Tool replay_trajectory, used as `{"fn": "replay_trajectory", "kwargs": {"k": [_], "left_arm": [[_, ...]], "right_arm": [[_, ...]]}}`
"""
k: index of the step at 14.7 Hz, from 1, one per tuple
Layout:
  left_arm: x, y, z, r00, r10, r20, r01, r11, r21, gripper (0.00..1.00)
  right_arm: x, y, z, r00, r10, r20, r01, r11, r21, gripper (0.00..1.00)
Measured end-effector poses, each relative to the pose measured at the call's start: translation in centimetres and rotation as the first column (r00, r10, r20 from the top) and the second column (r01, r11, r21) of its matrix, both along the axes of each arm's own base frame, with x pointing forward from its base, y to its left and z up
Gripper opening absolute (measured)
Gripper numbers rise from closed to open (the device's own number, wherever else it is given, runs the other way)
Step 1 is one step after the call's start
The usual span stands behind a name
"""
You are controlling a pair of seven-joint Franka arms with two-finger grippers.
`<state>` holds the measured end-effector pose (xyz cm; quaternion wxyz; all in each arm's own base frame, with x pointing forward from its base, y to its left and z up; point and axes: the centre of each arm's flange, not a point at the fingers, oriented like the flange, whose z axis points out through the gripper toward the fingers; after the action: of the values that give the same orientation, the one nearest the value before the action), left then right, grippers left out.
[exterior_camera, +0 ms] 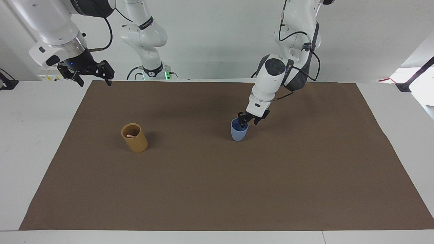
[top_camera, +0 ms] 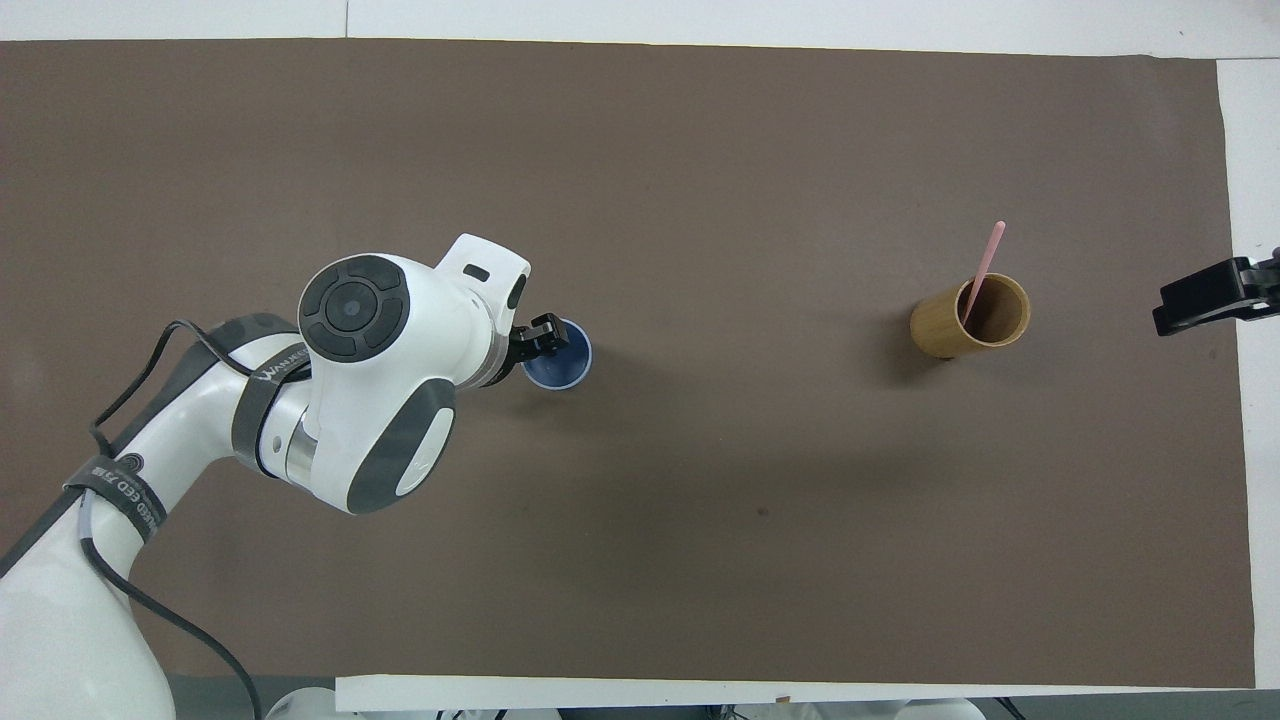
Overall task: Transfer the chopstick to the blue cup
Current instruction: 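Release the blue cup and withdraw the left gripper while the right gripper reaches the chopstick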
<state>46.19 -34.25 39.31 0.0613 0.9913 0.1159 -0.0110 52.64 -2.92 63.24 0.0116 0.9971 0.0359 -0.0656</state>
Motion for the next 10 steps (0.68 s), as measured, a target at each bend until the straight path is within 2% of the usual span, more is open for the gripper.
{"fn": "replay_trajectory", "kwargs": {"k": [1, 2, 3, 4, 6, 7, 8, 10], "left_arm": [[0.3, -0.2, 1.3, 1.0, 0.005, -0.015, -0.005, 1.0, 0.006, 0.99], [0.6, -0.2, 2.9, 0.999, 0.009, -0.033, -0.009, 1.0, 0.014, 1.0], [1.0, 0.3, 4.5, 0.999, 0.019, -0.046, -0.018, 1.0, 0.021, 1.0], [1.7, 1.5, 6.1, 0.998, 0.036, -0.052, -0.035, 0.999, 0.026, 1.0], [2.9, 4.9, 8.8, 1.0, 0.021, -0.017, -0.019, 0.997, 0.073, 1.0], [3.3, 6.8, 10.0, 1.0, -0.015, 0.004, 0.014, 0.994, 0.108, 1.0], [3.7, 9.1, 11.1, 0.998, -0.06, 0.015, 0.057, 0.989, 0.135, 1.0], [5.1, 14.9, 12.7, 0.989, -0.146, 0.009, 0.142, 0.977, 0.156, 1.0]], "right_arm": [[0.2, 0.3, 0.0, 1.0, 0.007, 0.013, -0.007, 1.0, 0.021, 1.0], [0.4, 0.7, 0.0, 0.999, 0.02, 0.031, -0.022, 0.999, 0.033, 1.0], [0.8, 1.3, -0.5, 0.996, 0.053, 0.067, -0.056, 0.997, 0.048, 1.0], [1.3, 1.9, -1.5, 0.986, 0.109, 0.128, -0.119, 0.99, 0.075, 1.0], [1.5, 2.0, -4.8, 0.942, 0.21, 0.261, -0.247, 0.962, 0.114, 1.0], [1.0, 1.5, -6.8, 0.923, 0.238, 0.302, -0.281, 0.953, 0.109, 1.0], [0.3, 1.2, -9.0, 0.909, 0.252, 0.332, -0.299, 0.949, 0.098, 1.0], [-0.9, 1.1, -12.4, 0.898, 0.257, 0.358, -0.304, 0.949, 0.08, 1.0]]}}
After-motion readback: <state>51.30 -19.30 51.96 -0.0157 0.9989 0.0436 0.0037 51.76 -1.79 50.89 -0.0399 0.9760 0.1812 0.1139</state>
